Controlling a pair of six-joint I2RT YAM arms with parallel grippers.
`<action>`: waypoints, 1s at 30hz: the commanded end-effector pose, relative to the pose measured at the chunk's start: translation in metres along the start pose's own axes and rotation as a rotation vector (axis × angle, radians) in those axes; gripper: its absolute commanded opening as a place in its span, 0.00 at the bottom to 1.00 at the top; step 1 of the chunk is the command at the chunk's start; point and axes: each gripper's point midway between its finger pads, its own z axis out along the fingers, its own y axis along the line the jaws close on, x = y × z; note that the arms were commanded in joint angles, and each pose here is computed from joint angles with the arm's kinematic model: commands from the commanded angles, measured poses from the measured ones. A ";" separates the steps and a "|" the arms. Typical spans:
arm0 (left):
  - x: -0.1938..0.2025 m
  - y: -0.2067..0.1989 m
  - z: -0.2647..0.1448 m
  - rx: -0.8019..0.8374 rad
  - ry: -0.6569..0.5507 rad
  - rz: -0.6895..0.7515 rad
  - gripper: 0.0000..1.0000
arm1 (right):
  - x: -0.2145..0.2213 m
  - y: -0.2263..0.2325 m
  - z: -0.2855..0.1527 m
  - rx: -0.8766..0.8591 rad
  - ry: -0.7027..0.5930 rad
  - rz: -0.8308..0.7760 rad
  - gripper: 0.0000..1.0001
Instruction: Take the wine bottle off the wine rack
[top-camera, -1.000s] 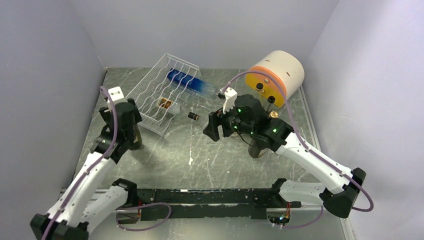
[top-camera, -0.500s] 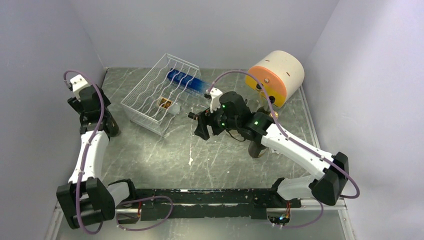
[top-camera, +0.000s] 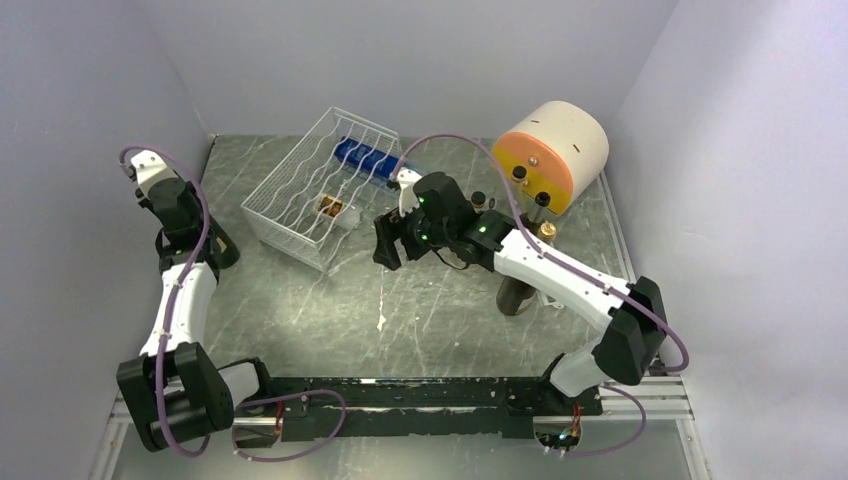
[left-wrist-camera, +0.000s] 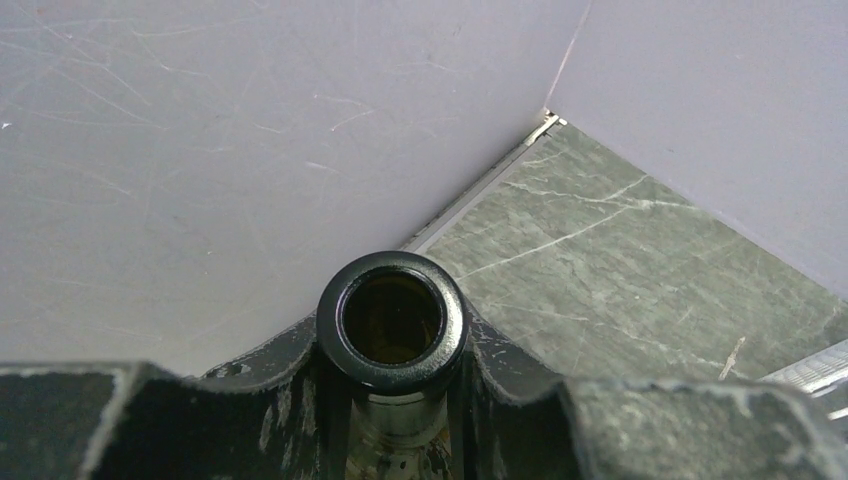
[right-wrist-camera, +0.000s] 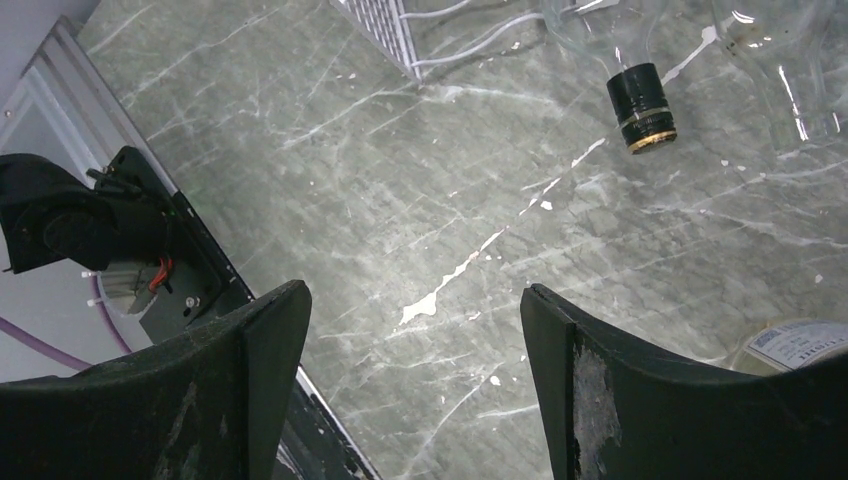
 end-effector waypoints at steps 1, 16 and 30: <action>-0.019 -0.006 -0.002 0.036 -0.061 -0.052 0.10 | -0.018 0.006 -0.001 -0.015 -0.041 -0.022 0.81; -0.085 0.002 -0.055 0.074 -0.179 -0.133 1.00 | 0.014 -0.043 0.035 0.184 0.130 -0.109 0.86; -0.107 -0.100 -0.121 0.516 -0.185 -0.065 1.00 | 0.020 -0.111 0.097 0.379 0.214 -0.101 0.86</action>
